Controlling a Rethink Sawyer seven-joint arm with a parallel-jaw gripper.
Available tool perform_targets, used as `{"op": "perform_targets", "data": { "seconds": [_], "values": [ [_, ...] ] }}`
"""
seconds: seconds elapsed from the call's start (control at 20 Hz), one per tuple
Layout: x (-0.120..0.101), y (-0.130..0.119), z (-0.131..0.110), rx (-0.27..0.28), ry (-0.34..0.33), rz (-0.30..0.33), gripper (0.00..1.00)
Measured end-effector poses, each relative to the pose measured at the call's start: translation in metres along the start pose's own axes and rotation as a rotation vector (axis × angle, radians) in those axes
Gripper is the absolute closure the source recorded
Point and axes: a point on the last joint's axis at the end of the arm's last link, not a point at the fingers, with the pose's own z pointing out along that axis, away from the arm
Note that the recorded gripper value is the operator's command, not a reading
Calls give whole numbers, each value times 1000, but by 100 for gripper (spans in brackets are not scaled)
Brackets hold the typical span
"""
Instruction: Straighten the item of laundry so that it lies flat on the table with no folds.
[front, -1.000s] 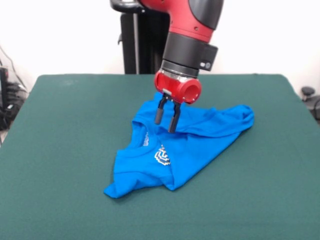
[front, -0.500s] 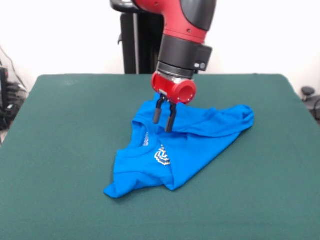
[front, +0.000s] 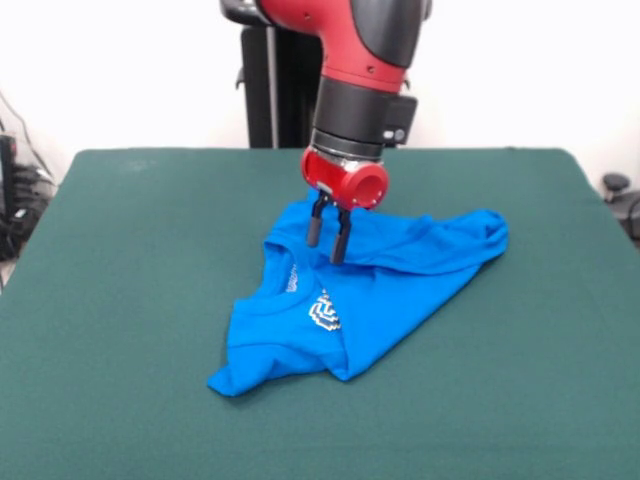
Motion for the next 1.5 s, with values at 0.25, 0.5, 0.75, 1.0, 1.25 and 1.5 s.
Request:
{"op": "perform_targets", "data": {
  "seconds": [0.25,0.5,0.75,1.0,1.25,1.5],
  "values": [
    [6,-4,2,0,29,4,0],
    [11,-7,2,-5,49,-1,0],
    [21,-18,10,13,63,-4,0],
    [30,-24,16,25,72,-8,0],
    [35,-23,16,11,42,-21,0],
    [37,-24,17,7,28,-25,100]
  ]
}}
